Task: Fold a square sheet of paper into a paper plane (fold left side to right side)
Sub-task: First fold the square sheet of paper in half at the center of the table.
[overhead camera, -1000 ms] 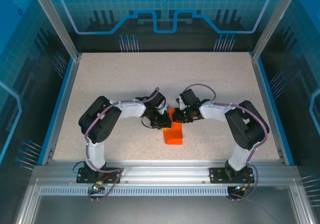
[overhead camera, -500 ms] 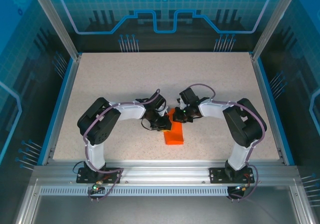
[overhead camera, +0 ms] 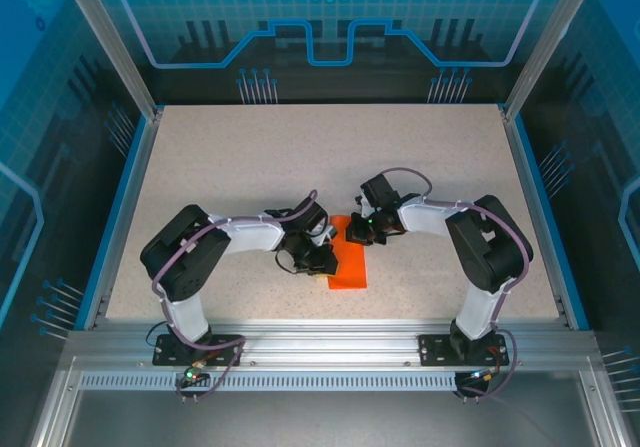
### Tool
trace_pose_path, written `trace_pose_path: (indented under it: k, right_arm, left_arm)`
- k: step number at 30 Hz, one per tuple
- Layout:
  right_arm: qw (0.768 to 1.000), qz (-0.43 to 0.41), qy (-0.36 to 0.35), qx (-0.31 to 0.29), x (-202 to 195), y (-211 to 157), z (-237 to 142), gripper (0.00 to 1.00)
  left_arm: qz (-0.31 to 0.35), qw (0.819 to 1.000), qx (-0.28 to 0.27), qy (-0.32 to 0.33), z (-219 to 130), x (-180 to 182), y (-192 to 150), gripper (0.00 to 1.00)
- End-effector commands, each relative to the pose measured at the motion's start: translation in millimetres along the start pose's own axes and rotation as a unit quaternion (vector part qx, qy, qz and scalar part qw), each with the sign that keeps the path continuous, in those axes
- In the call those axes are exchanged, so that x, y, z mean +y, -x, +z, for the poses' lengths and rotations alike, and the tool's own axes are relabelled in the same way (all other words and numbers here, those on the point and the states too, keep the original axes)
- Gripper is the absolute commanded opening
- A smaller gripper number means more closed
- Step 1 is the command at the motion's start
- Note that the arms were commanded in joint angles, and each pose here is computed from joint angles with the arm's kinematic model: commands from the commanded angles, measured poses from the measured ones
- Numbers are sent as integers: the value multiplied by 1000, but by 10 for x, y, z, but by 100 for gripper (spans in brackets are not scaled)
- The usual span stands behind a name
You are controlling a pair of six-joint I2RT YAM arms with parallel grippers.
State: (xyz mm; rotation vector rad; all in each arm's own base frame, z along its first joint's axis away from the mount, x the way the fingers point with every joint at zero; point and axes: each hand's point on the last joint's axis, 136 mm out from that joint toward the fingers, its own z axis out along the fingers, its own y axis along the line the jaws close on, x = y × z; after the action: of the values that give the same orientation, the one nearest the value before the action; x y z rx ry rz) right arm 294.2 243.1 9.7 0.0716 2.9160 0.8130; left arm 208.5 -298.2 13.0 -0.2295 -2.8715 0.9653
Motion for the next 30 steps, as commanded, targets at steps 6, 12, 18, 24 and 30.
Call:
trace_pose_path:
  k: [6,12,18,24,30]
  right_arm:
    - [994,41,-89,38,-534,-237,155,6]
    - [994,42,-89,40,-537,-240,167,5]
    - [994,42,-90,41,-546,-243,177,6]
    - [994,42,-90,42,-545,-245,176,6]
    - [994,42,-89,43,-540,-253,180,6]
  left_arm:
    - [-29,997,68,27,55,188,-504,16]
    - [-20,997,73,15,50,156,-605,16]
    - [-12,997,80,14,44,139,-695,16]
    - [-13,997,79,18,20,160,-737,16]
    - [-1,998,64,6,-52,62,-694,17]
